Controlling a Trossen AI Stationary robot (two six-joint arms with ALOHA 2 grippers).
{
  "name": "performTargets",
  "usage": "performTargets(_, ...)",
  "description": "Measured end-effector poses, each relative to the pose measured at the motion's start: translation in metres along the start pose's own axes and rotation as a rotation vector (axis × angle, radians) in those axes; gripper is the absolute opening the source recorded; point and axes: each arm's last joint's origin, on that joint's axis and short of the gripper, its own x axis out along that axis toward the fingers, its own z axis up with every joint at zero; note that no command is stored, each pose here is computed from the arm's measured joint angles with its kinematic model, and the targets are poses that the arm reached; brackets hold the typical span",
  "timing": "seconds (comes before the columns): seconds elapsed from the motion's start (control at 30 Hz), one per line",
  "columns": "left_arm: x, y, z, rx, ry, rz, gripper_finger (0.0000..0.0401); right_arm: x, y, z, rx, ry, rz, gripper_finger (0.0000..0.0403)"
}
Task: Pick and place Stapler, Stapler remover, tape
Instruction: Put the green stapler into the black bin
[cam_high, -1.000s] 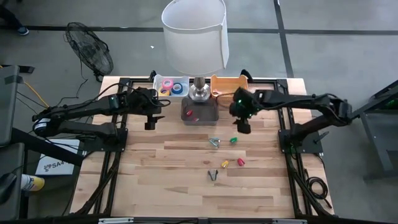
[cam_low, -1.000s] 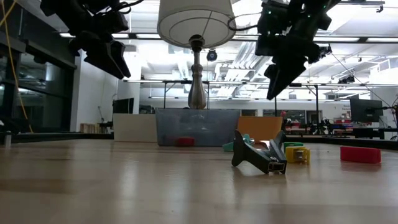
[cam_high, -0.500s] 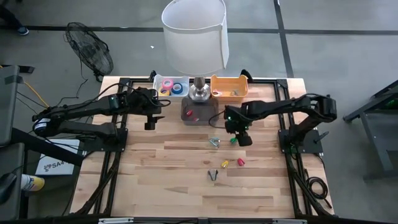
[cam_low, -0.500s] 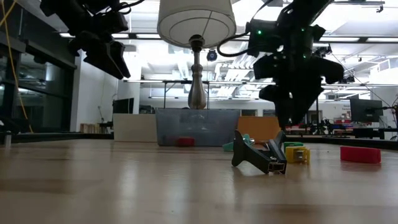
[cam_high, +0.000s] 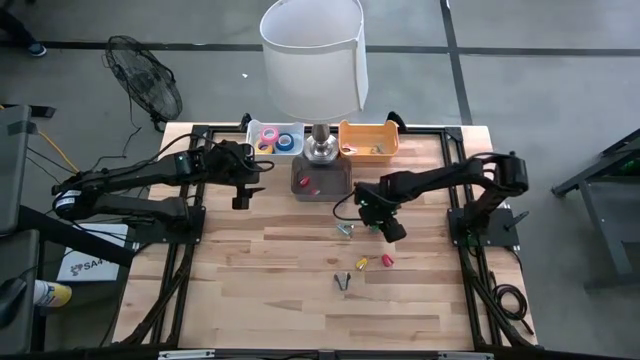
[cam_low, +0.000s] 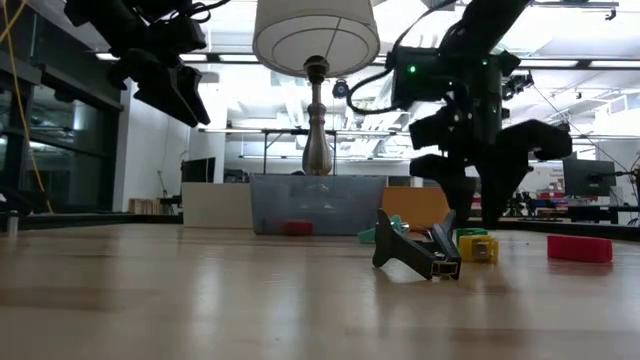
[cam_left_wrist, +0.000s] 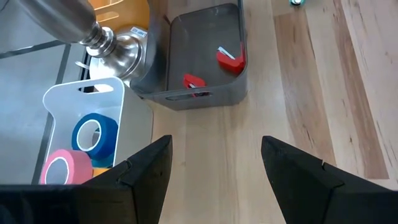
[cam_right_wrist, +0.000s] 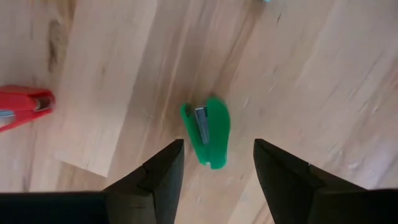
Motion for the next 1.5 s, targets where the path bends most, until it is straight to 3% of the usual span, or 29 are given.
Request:
performTargets(0.23, 0.000, 0.000, 0.000, 0.008, 0.000, 0.000, 0.0241, 0.009, 0.000, 0.002, -0.007, 0.016, 0.007, 0.0175)
performTargets(0.5, 0.000, 0.000, 0.000, 0.007, 0.000, 0.000, 0.0241, 0.016, 0.013, 0.009, -0.123, 0.048, -0.030, 0.0144)
performTargets(0.97, 0.000, 0.000, 0.000, 0.008, 0.000, 0.001, 0.0241, 0.014, 0.014, 0.008, -0.120, 0.094, -0.103, 0.0045)
performTargets(1.2, 0.000, 0.000, 0.000, 0.007, -0.001, 0.001, 0.0241, -0.014, 0.005, 0.033, -0.093, 0.021, -0.194, 0.0050)
performTargets(1.5, 0.000, 0.000, 0.001, 0.006, -0.005, 0.004, 0.0241, -0.069, -0.024, 0.074, -0.063, -0.212, -0.389, 0.0049)
